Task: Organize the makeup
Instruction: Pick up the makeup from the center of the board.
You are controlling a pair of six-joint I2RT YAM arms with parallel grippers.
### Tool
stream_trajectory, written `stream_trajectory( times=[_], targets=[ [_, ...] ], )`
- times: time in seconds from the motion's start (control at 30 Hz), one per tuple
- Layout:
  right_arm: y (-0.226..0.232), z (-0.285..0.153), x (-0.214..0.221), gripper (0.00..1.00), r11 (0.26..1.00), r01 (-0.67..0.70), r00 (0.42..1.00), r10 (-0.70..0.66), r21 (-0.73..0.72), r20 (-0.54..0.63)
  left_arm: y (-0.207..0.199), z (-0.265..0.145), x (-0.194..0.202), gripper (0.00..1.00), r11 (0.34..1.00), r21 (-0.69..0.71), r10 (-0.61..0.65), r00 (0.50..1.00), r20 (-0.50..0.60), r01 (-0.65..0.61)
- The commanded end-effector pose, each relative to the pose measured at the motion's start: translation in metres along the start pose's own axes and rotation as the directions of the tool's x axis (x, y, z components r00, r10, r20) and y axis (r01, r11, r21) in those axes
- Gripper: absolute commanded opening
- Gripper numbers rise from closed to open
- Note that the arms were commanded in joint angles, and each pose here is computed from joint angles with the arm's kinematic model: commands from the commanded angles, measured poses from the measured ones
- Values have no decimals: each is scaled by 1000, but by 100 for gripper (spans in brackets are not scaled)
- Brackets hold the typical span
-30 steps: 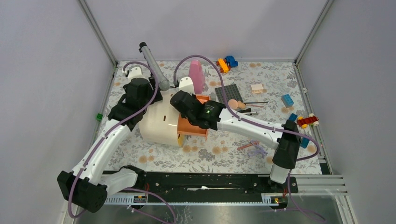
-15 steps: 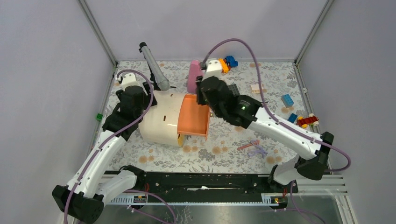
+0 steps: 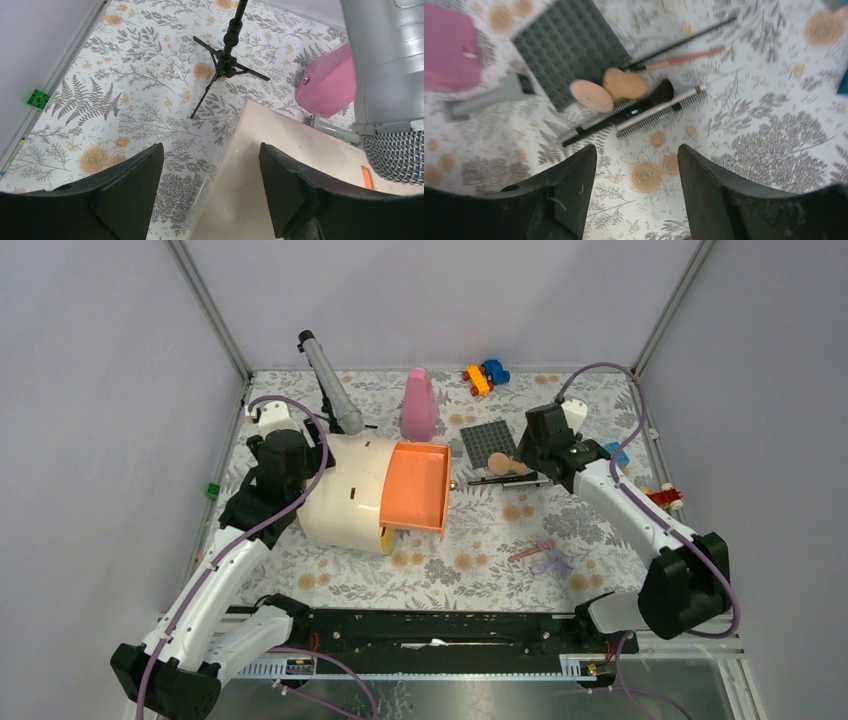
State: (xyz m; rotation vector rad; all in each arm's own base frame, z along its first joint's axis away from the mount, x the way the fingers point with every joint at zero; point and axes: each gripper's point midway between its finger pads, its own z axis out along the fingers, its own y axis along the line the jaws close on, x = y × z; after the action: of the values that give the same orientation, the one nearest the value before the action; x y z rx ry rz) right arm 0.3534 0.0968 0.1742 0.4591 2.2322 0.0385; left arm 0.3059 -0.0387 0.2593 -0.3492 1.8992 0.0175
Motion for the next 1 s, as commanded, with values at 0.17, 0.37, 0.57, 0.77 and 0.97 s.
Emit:
stream_trajectory(
  times=[0.17,0.37,0.57,0.77,0.97],
  targets=[
    [-12,48,57,62,983,-131,981,147,125,-124,-2,3,4,77,999,15,29,1000,-9,-28],
    [-24,63,68,59,967,-161,976,186,197,-118,-6,3,6,77,999,39,31,999,-16,-31],
    [-28,81,79,57,961,-157,970,193,229,-145,-9,3,7,77,998,55,33,999,-23,-32],
    [-31,96,86,55,956,-135,969,183,262,-167,-9,4,8,77,998,54,34,999,-25,-32],
    [-35,108,100,52,950,-106,964,171,293,-203,-10,3,8,77,998,59,34,999,-25,-33]
  ],
)
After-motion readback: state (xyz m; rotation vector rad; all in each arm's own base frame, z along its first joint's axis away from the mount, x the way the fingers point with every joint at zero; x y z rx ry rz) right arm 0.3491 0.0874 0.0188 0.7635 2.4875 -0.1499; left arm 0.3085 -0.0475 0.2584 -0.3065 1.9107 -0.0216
